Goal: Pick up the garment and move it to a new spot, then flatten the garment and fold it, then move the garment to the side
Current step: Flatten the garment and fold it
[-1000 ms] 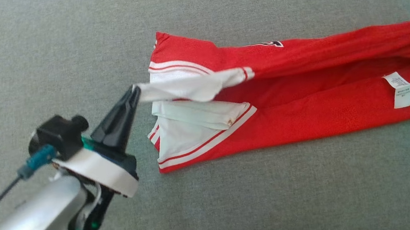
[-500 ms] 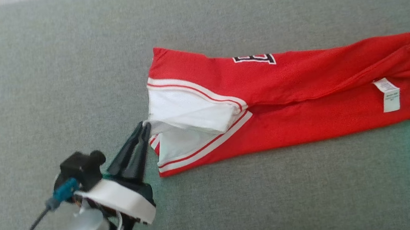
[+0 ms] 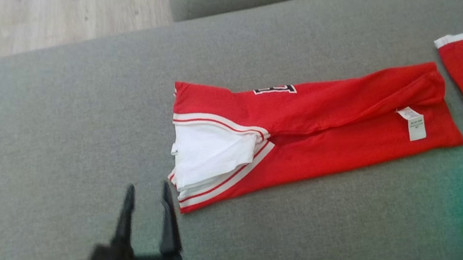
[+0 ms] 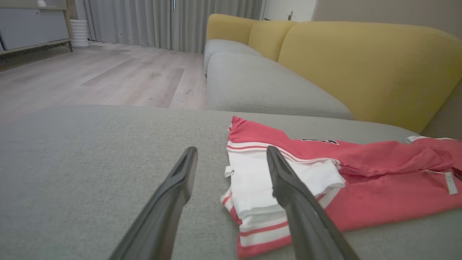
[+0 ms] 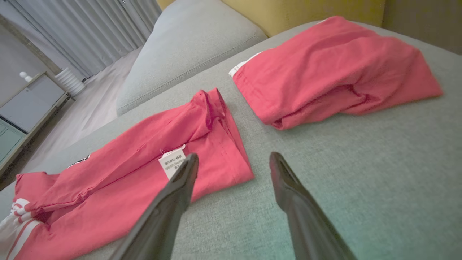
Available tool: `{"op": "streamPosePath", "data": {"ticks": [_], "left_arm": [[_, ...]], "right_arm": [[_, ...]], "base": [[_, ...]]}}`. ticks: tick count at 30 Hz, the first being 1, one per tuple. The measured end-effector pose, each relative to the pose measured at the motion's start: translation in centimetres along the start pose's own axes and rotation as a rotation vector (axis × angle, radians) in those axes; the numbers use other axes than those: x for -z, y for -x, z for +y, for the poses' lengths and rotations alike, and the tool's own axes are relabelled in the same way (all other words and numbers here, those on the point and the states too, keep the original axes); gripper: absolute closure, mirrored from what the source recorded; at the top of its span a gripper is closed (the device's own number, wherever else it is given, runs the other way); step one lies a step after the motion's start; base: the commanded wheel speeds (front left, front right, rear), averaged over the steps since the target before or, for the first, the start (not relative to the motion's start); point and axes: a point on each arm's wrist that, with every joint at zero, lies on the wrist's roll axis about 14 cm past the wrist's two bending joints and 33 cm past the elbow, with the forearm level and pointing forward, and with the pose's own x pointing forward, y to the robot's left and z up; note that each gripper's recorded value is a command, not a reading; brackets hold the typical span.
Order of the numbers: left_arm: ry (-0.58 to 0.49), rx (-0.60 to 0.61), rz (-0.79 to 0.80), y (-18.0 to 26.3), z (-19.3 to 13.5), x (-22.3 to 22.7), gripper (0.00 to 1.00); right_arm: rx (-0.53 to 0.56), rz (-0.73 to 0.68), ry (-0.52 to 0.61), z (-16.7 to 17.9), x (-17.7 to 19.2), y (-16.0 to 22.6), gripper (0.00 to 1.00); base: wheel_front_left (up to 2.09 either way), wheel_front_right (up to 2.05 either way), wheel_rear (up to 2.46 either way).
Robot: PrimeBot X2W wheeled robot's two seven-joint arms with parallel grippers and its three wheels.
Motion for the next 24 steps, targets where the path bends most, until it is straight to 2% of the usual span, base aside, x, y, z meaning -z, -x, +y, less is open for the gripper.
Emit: {"op": "streamPosePath", "data": {"ticks": [5, 9, 18, 24], "left_arm": [[-0.037, -0.072, -0.049, 3.3, -0.5, 0.2, 0.00], [-0.062, -0.094, -0.087, 4.2, -0.8, -0.4, 0.00], [-0.058, -0.127, -0.121, 4.6, -0.6, -1.0, 0.00], [-0.052, -0.139, -0.110, 4.3, -0.2, -0.7, 0.00]], "right_arm": [[0.021, 0.028, -0.032, 0.6, 1.3, 0.2, 0.00], [0.036, 0.049, -0.030, 0.9, 1.8, -0.6, 0.00], [0.042, 0.028, 0.002, 3.3, -1.2, -6.1, 0.00], [0.131, 0.109, 0.032, 1.3, 0.3, -7.8, 0.00]], "base": [[0.00, 0.00, 0.00], [0.00, 0.00, 0.00], [0.00, 0.00, 0.00], [0.00, 0.00, 0.00]]}}
